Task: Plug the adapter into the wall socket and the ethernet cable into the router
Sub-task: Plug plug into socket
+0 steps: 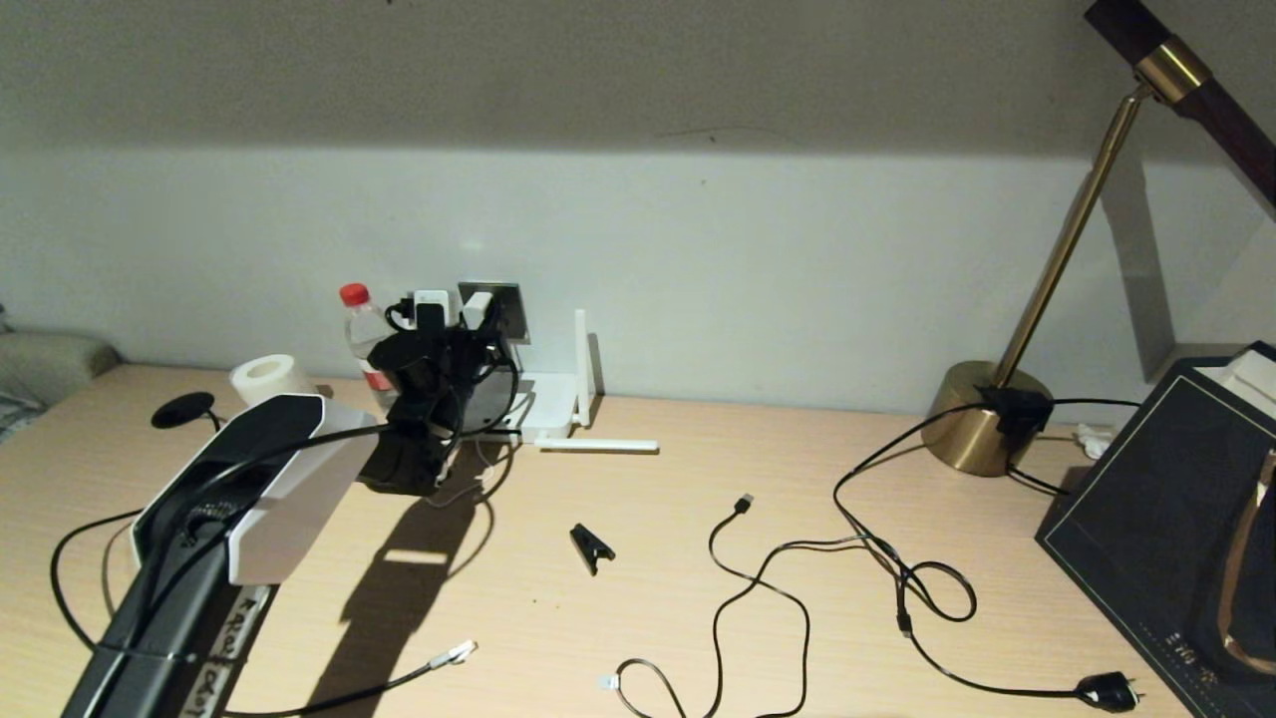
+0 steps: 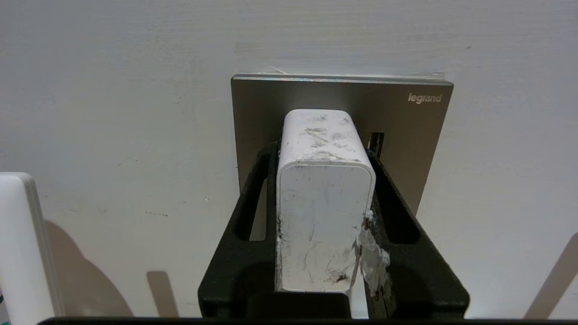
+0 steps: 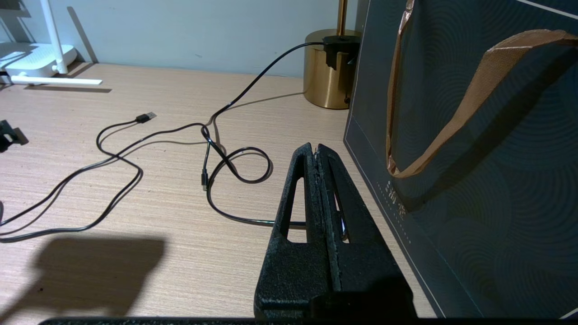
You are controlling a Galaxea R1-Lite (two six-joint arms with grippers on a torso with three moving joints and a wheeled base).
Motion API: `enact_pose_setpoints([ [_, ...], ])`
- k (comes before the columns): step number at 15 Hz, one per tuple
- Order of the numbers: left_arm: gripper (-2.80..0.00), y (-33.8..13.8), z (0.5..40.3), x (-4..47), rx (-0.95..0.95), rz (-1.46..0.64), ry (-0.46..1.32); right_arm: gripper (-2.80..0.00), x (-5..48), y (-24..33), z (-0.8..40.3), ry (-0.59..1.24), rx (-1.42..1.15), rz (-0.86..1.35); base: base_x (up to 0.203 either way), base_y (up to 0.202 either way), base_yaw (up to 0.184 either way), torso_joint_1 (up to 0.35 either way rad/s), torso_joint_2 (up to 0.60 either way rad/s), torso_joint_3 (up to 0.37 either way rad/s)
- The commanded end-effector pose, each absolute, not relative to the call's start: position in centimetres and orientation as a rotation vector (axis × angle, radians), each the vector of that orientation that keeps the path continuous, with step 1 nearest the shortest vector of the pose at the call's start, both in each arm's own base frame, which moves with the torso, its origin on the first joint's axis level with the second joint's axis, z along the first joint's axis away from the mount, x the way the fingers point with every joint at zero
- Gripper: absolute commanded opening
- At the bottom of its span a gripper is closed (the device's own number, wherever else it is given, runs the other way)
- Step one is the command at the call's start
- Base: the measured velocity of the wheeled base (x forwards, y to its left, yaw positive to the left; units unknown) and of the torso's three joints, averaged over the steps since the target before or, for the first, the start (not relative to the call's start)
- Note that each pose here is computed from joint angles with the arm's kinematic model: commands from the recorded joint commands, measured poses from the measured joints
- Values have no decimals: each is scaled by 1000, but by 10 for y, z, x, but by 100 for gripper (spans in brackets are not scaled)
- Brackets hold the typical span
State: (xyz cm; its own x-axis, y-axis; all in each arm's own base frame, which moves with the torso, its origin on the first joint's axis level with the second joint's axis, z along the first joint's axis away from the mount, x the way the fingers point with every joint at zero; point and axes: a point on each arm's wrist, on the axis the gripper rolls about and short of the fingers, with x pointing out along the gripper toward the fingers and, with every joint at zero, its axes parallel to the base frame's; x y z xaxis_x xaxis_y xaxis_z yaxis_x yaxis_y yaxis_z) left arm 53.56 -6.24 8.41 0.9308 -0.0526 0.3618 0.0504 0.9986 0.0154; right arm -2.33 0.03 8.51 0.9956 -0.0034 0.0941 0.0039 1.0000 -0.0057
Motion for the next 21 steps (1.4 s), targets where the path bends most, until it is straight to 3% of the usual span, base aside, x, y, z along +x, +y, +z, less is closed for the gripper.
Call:
enact_pose_setpoints([
  [1,-280,-62,80,536,5,-52,-371,-280,-20,0,75,-59,-6,-3,0,0,0,0,0,0],
  [10,-280,-63,91,537,1,-53,-409,-280,-20,0,75,-59,-6,-3,0,0,0,0,0,0],
  [11,0,-63,92,537,1,-53,-410,-280,-20,0,75,-60,-7,-3,0,0,0,0,0,0],
  [21,0,-64,99,535,-2,-50,-438,-280,-20,0,75,-60,-7,-3,0,0,0,0,0,0],
])
